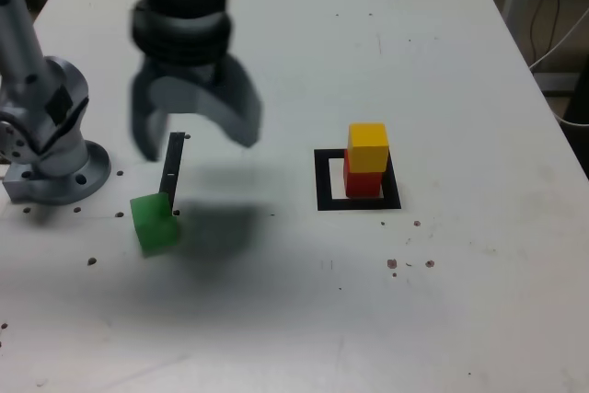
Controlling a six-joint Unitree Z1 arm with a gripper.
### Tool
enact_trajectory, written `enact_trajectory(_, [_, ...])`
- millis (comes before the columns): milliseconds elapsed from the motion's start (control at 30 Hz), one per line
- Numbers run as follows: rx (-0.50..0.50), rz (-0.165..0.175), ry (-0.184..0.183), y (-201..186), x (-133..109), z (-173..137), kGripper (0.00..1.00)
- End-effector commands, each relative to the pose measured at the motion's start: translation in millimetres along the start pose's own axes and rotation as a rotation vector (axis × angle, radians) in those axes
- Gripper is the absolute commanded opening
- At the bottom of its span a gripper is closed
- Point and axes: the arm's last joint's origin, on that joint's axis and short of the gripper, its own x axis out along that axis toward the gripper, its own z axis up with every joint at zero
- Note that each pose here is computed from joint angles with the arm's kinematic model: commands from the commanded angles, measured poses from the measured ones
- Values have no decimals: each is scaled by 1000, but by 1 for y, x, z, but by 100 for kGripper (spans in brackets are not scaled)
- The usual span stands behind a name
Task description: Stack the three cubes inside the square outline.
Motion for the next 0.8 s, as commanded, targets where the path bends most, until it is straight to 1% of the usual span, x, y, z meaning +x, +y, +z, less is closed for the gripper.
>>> enact_trajectory(0, [-7,-9,32,-3,8,-10,99])
enact_trajectory(100, [-22,-11,78,-9,26,-22,99])
enact_trajectory(133, [-27,-10,85,-10,31,-24,99])
enact_trajectory(300, [-77,4,89,-15,48,-35,98])
enact_trajectory(433, [-143,24,82,-19,55,-41,98])
enact_trajectory(600, [-197,34,47,-25,59,-39,99])
enact_trajectory(767, [-235,39,24,-26,62,-35,99])
